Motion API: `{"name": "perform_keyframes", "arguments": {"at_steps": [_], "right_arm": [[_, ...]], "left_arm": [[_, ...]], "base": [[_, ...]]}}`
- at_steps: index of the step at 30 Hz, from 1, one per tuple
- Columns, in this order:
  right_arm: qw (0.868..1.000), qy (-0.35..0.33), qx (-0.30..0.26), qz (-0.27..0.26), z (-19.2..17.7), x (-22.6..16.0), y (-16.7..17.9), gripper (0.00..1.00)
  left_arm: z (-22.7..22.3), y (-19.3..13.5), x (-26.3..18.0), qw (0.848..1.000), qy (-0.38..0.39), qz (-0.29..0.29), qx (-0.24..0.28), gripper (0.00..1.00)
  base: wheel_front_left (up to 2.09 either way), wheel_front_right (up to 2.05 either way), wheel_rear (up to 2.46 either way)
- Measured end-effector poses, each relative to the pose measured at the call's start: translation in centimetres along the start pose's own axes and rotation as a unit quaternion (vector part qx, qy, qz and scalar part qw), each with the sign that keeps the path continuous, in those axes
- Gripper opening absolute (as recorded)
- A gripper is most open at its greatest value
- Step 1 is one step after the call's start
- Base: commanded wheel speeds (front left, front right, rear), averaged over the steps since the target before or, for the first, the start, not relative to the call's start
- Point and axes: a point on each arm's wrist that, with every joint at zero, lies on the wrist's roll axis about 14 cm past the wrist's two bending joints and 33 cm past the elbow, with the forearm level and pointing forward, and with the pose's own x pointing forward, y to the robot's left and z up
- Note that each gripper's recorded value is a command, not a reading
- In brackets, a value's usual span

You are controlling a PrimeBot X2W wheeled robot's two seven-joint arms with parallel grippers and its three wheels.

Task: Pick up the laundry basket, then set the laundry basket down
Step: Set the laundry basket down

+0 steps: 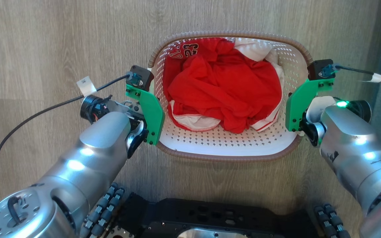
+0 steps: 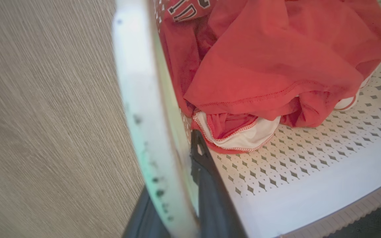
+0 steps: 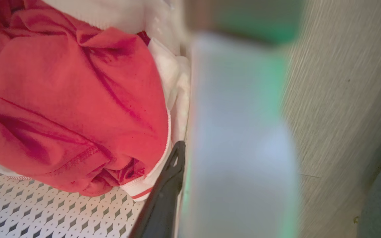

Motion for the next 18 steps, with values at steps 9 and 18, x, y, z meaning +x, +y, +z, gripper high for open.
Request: {"name": "perform_keyframes", "arguments": {"at_steps": [9,18], "right_arm": [[1.000,0.003,-0.004,-0.002,-0.14,0.60,-0.38,0.00],[1.000,0.003,0.000,-0.006,0.14,0.70,-0.71,0.00]], "left_arm": [[-0.21,-0.13,0.30,1.000,-0.001,-0.005,-0.005,0.00],[-0.12,-0.01,0.17,1.000,-0.005,0.000,-0.006,0.00]], "base": [[0.00,0.00,0.00],[0.00,0.00,0.00]]}}
